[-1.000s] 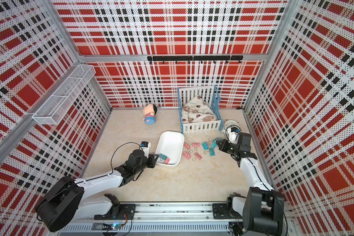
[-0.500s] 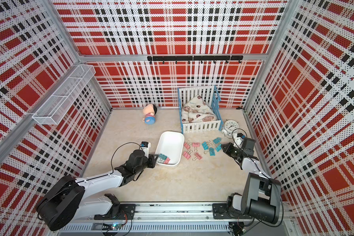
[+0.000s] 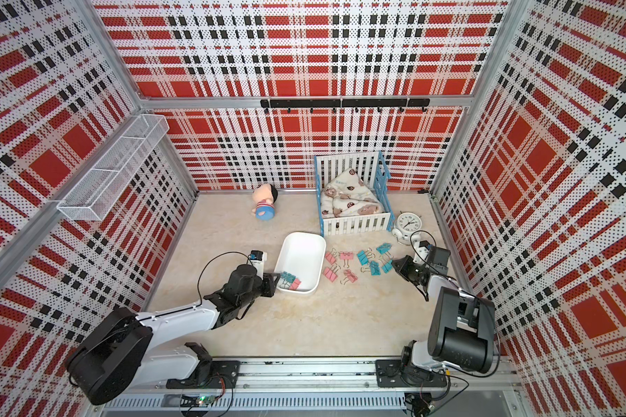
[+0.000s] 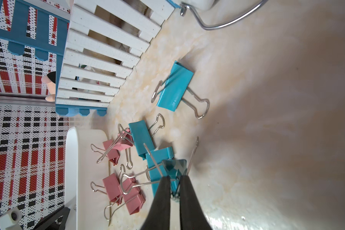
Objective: Take out the binder clips from the storage box
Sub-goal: Place the binder clip at the center of the board.
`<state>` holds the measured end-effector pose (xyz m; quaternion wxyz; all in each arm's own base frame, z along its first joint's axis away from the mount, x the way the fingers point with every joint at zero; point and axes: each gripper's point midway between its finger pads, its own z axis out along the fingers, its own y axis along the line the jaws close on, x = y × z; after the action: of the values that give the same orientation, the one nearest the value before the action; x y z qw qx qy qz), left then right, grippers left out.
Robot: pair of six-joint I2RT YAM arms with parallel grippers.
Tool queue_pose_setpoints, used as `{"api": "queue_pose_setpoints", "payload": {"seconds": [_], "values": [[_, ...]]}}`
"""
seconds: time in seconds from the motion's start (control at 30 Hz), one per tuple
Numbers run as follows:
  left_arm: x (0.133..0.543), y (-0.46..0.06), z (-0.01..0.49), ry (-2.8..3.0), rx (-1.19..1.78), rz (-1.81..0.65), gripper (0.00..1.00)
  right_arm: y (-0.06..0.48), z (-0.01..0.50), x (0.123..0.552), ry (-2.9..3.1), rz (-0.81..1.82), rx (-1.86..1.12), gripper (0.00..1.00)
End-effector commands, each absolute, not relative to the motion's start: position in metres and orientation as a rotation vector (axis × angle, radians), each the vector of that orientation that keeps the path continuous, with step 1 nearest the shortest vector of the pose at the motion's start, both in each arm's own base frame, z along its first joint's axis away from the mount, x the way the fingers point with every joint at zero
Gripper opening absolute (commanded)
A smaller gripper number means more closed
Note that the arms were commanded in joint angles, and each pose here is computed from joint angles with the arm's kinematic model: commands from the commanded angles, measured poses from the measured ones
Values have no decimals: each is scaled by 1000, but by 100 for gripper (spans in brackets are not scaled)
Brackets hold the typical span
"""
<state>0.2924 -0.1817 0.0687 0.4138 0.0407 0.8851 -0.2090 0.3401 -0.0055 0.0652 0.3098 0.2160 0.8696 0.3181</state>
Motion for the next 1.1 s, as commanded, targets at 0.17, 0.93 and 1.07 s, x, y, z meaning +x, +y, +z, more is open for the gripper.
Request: {"api": "queue_pose_setpoints", "payload": {"seconds": [0.17,0.93,1.07], "values": [[302,-186,72,2215,125,-523,34,-18,44,333,2343,796,643,10],[298,-182,76,2200,121,-519,34,-27,32,319,2403,732,731,22],[297,-181,76,2196,118,-516,34,-28,57,322,2366,712,695,25]]}}
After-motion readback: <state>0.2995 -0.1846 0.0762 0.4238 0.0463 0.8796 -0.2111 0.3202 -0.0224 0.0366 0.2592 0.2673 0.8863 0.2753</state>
